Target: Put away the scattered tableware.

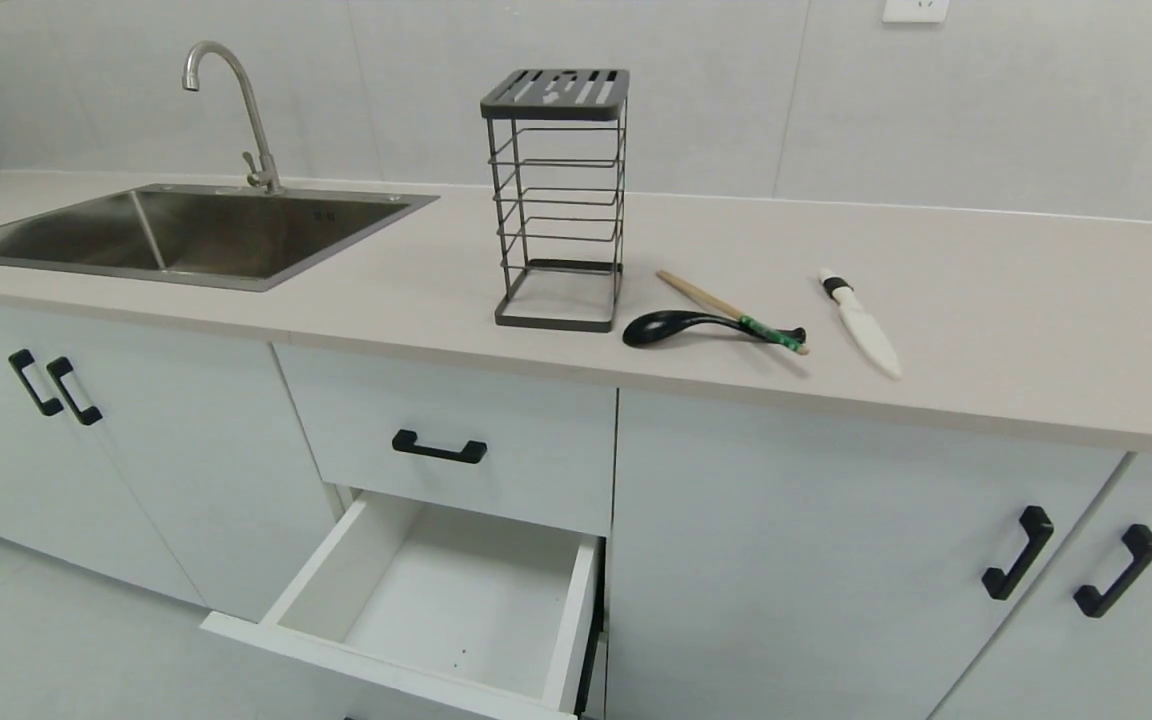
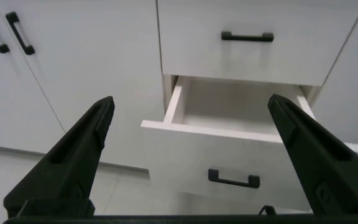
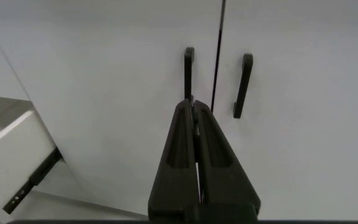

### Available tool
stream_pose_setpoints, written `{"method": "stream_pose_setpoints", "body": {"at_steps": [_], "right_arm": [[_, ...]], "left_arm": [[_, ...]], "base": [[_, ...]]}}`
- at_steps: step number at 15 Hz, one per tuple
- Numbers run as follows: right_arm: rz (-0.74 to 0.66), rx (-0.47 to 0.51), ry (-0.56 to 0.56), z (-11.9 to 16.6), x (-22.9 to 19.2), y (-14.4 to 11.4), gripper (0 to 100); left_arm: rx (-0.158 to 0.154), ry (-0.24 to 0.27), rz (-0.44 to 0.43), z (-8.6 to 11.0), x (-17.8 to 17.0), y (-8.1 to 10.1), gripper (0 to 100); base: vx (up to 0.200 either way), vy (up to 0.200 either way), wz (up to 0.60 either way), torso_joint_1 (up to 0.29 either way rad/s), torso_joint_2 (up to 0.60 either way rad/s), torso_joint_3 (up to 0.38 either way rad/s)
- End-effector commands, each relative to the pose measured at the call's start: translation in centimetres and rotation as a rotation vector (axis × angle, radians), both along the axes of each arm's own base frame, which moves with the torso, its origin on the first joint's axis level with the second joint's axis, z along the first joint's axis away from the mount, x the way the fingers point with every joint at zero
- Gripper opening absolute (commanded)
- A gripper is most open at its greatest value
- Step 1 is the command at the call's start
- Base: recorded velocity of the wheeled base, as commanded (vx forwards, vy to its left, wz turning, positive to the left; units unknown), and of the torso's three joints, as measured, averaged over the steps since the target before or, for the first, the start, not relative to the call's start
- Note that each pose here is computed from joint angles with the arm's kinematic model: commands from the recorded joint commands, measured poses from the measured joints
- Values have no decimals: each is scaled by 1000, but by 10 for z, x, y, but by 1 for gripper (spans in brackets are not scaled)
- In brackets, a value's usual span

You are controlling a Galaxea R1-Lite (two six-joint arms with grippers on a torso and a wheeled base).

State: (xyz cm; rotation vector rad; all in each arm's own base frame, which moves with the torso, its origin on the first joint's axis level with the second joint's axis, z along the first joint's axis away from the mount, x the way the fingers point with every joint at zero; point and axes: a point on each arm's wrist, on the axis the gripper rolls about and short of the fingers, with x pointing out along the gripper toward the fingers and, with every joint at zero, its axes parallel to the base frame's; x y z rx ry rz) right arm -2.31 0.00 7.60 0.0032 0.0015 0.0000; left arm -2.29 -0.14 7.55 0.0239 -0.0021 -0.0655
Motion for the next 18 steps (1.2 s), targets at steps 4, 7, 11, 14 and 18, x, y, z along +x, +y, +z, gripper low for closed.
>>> {"method": "stream_pose_setpoints", "body": {"at_steps": [4, 7, 11, 14, 18], "right_arm": [[0, 0, 5, -1, 0, 0, 0], [0, 1, 3, 0, 0, 0, 0], [0, 1, 3, 0, 0, 0, 0], [0, -3, 3, 0, 0, 0, 0], [0, -2, 2, 0, 0, 0, 0]], "left_arm": [[-4, 2, 1, 0, 0, 0, 100], [-4, 2, 1, 0, 0, 0, 100], [-4, 2, 0, 0, 0, 0, 100], [-4, 2, 0, 0, 0, 0, 100], [-4, 2, 1, 0, 0, 0, 100]], "base": [[0, 0, 0, 249, -466, -272], [0, 0, 0, 230, -471, -266], [0, 0, 0, 76, -154, -87], [0, 0, 0, 27, -53, -32], [0, 0, 0, 187, -400, -215]]}}
